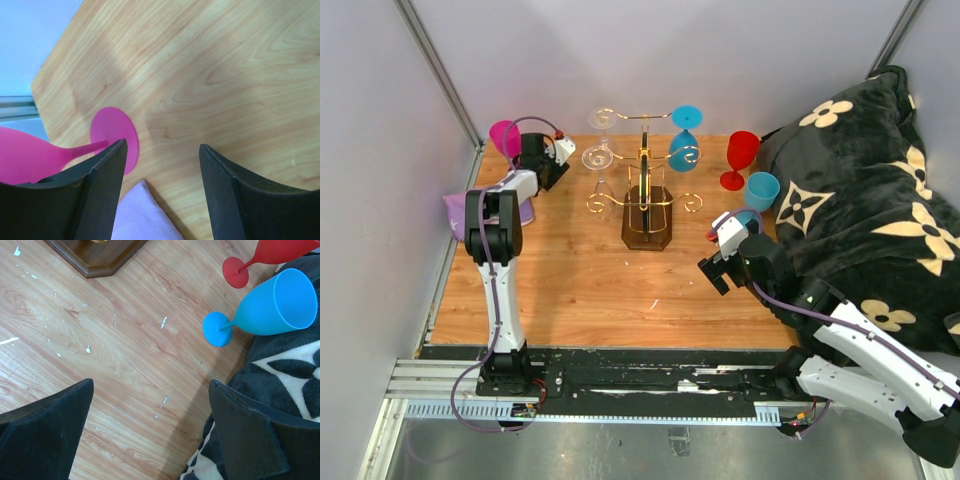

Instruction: Take the wine glass off the wine glass rack

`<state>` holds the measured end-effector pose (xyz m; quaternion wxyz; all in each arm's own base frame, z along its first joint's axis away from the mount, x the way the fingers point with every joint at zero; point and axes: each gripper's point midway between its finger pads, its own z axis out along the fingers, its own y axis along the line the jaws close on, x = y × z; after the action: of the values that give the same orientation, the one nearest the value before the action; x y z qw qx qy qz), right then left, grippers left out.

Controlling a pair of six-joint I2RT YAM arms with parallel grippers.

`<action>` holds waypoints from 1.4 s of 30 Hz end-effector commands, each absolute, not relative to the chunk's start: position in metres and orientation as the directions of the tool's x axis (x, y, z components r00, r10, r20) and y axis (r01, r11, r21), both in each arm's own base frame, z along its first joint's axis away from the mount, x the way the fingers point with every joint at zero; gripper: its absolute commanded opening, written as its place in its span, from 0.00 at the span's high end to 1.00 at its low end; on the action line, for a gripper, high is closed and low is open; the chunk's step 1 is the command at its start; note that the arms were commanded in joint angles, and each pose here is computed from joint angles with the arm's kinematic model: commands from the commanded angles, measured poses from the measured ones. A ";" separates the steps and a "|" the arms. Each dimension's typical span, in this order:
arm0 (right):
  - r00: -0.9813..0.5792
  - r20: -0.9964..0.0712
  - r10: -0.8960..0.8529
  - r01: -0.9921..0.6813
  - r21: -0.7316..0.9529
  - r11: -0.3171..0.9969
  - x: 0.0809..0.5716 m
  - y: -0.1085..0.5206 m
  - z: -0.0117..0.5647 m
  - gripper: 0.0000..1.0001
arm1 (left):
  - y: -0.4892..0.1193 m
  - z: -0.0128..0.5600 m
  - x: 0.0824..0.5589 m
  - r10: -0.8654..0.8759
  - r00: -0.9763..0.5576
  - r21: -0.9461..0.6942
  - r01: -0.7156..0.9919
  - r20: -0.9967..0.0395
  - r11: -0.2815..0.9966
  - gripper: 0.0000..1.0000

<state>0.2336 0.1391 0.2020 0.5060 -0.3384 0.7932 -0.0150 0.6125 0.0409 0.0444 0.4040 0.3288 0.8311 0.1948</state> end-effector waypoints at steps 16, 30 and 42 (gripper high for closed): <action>-0.266 -0.803 -0.533 -0.443 -0.389 0.808 0.236 0.125 0.224 0.02 | -0.048 0.075 0.562 0.134 -0.734 -0.090 0.257 -0.666 0.962 0.36; -0.414 -0.814 -0.407 -0.270 -0.317 0.909 0.250 0.118 0.275 0.04 | -0.019 0.146 0.504 -0.120 -0.777 -0.083 -0.088 -0.617 0.993 0.37; -0.450 -0.893 0.011 -0.265 0.145 0.953 0.341 0.131 0.361 0.10 | -0.053 0.251 0.466 -0.299 -0.620 -0.338 -0.058 -0.725 0.939 0.20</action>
<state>0.3166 0.1198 0.3448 0.5243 -0.0934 0.8444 0.0580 0.4783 -0.0404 0.2057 0.3788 -0.0827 0.9167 -0.0964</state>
